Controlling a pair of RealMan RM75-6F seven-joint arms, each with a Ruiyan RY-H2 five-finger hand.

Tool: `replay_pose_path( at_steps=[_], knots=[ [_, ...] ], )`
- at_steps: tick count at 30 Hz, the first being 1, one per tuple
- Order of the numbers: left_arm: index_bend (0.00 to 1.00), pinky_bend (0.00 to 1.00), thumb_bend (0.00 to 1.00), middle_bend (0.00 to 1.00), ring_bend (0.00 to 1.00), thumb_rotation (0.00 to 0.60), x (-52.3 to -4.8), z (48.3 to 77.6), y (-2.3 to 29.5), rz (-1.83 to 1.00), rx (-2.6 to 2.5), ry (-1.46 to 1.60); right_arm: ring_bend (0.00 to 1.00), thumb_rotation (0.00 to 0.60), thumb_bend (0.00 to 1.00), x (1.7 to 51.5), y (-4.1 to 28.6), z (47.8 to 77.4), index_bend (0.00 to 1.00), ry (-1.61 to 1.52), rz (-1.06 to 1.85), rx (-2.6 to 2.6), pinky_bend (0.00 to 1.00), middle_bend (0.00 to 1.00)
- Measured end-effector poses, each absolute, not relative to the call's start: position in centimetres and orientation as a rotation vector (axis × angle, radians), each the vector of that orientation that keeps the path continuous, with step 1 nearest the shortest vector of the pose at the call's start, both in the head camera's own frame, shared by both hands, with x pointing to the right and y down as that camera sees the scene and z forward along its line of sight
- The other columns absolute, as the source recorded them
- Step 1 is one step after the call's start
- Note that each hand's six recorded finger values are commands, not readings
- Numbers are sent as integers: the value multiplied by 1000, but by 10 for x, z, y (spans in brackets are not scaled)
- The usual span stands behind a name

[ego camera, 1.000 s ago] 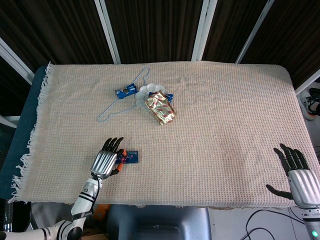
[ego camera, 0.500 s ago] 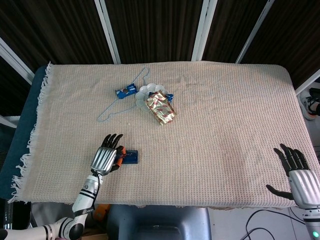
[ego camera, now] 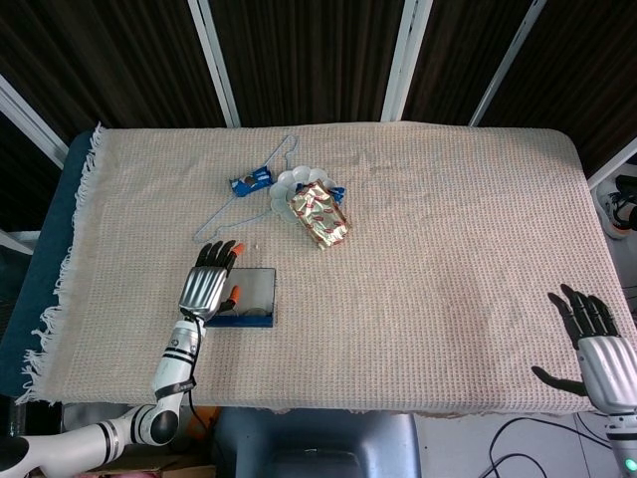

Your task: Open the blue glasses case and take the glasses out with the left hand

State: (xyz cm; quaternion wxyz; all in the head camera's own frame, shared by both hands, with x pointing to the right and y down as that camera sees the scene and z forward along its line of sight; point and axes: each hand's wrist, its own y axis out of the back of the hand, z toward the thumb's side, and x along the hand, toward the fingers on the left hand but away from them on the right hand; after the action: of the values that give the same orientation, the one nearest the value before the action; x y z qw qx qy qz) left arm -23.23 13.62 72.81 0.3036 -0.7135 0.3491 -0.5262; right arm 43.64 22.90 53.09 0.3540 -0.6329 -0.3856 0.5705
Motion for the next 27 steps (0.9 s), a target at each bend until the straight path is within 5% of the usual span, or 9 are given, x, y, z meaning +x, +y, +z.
replay_pose_path(
  at_steps=[8, 27],
  knots=[
    [349, 21, 631, 40, 0, 600, -241, 715, 142, -1368, -1908, 924, 0, 600, 134, 436, 229, 532, 0, -996, 1476, -1636, 0, 0],
    [394, 7, 558, 22, 0, 600, -299, 709, 205, -1448, -1928, 675, 0, 600, 134, 430, 232, 535, 0, -974, 1475, -1640, 0, 0]
  ],
)
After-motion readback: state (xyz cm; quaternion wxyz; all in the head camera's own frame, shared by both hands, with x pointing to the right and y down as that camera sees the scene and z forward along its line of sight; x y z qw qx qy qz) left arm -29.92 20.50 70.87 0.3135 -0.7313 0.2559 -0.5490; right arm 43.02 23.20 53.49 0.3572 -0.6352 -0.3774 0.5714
